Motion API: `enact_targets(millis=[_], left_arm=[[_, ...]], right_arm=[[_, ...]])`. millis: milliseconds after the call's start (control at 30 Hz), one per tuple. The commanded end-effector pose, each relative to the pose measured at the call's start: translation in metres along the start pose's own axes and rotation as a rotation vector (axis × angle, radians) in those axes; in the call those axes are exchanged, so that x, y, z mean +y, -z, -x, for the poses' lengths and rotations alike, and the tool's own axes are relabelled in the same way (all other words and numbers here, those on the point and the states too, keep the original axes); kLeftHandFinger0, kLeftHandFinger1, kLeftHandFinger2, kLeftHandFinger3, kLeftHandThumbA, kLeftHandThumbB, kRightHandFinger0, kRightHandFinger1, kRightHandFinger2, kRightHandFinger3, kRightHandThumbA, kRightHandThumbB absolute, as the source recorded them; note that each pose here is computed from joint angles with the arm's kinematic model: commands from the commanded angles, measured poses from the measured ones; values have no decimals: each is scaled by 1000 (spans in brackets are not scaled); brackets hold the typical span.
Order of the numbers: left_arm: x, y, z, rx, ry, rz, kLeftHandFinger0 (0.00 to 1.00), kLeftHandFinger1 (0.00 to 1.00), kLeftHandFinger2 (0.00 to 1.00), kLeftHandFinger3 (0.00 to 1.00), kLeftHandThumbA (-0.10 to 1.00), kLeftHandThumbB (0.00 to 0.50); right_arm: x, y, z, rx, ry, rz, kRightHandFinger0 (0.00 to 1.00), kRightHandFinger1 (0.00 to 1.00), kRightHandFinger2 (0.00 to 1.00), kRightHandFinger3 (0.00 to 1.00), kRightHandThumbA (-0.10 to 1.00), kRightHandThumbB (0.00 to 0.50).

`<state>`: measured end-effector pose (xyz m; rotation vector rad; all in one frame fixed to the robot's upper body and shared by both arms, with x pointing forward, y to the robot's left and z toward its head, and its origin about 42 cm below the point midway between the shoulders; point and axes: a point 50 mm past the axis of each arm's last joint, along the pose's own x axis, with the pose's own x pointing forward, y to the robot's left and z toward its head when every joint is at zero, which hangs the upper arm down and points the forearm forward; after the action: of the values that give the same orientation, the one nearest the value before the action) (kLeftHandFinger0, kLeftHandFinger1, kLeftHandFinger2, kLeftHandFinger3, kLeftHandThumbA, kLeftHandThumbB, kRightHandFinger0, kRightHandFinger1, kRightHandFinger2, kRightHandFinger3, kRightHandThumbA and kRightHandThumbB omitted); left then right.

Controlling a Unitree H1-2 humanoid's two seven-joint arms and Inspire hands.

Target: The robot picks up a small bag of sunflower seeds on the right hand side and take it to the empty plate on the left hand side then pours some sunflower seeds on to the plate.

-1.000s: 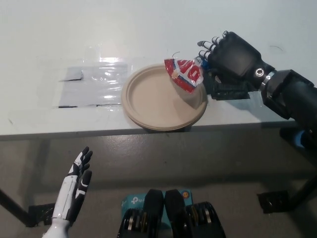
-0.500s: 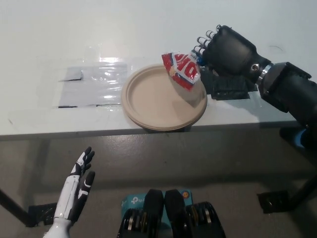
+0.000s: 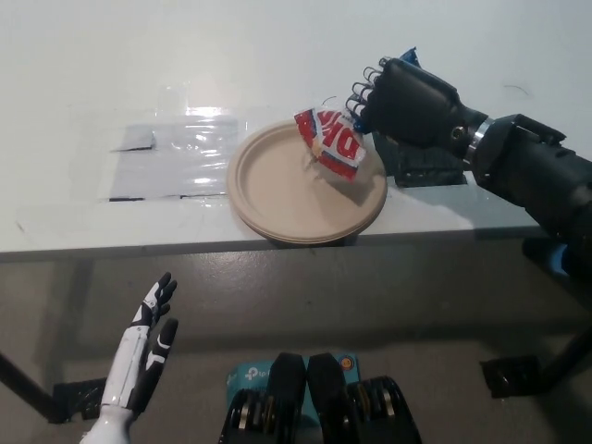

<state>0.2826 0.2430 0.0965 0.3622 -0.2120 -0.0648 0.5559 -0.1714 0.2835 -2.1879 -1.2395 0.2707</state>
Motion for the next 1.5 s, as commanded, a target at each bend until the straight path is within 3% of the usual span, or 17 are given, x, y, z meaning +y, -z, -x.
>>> enact_targets(millis=[0, 100, 367, 500, 600, 700, 767, 933, 1000, 1100, 1167, 1200, 1233, 1300, 1333, 1467], left_arm=[[7, -10, -8, -79, -11, -22, 1000, 1000, 1000, 1000, 1000, 113], [7, -10, -9, -85, -12, -22, 1000, 1000, 1000, 1000, 1000, 106], [7, -10, -9, -78, -11, -27, 1000, 1000, 1000, 1000, 1000, 114], [7, -10, -8, -81, -14, -21, 1000, 1000, 1000, 1000, 1000, 106], [7, -10, -7, -76, -18, -14, 1000, 1000, 1000, 1000, 1000, 122], [8, -9, -8, -76, -19, -18, 1000, 1000, 1000, 1000, 1000, 104], [8, -9, -7, -73, -22, -14, 1000, 1000, 1000, 1000, 1000, 108], [8, -9, -4, -66, -21, -26, 1000, 1000, 1000, 1000, 1000, 104], [9, -9, -3, -67, -26, -26, 1000, 1000, 1000, 1000, 1000, 102], [10, -8, -2, -67, -31, -25, 1000, 1000, 1000, 1000, 1000, 102], [10, -8, -2, -63, -33, -24, 1000, 1000, 1000, 1000, 1000, 104], [10, -8, -2, -63, -31, -22, 1000, 1000, 1000, 1000, 1000, 101], [10, -7, -2, -59, -28, -18, 1000, 1000, 1000, 1000, 1000, 108], [9, -7, -2, -59, -25, -25, 1000, 1000, 1000, 1000, 1000, 105], [9, -8, -2, -58, -26, -27, 1000, 1000, 1000, 1000, 1000, 100], [10, -8, -1, -59, -24, -30, 1000, 1000, 1000, 1000, 1000, 94]], right_arm=[[-26, 39, -18, 48, 104, 106, 0, 0, 363, 143, -100, 314], [-25, 38, -18, 53, 109, 104, 0, 0, 361, 81, -100, 312], [-16, 32, -9, 124, 118, 34, 0, 0, 360, 74, -92, 326], [-9, 28, -3, 214, 109, -69, 0, 11, 505, 101, -100, 311], [-5, 24, 2, 233, 117, -44, 0, 29, 591, 115, -100, 333], [-1, 21, 5, 257, 86, -98, 0, 79, 673, 145, -100, 294], [2, 20, 9, 331, 96, -224, 0, 78, 646, 154, -100, 291], [9, 13, 15, 461, 130, -490, 0, 184, 716, 52, -100, 232], [12, 10, 16, 500, 134, -535, 0, 199, 720, 44, -100, 193], [15, 5, 20, 581, 182, -659, 0, 272, 804, 42, -100, 144], [17, 3, 22, 636, 208, -746, 0, 331, 843, 120, -100, 105], [18, 2, 23, 669, 214, -795, 0, 389, 878, 240, -100, 81], [20, 1, 25, 712, 231, -857, 0, 398, 859, 296, -100, 85], [23, -1, 29, 776, 242, -928, 0, 409, 866, 568, -100, 87], [24, -1, 30, 796, 245, -949, 0, 414, 858, 638, -100, 99], [30, -10, 40, 887, 307, -1035, 0, 376, 813, 788, -100, 136]])
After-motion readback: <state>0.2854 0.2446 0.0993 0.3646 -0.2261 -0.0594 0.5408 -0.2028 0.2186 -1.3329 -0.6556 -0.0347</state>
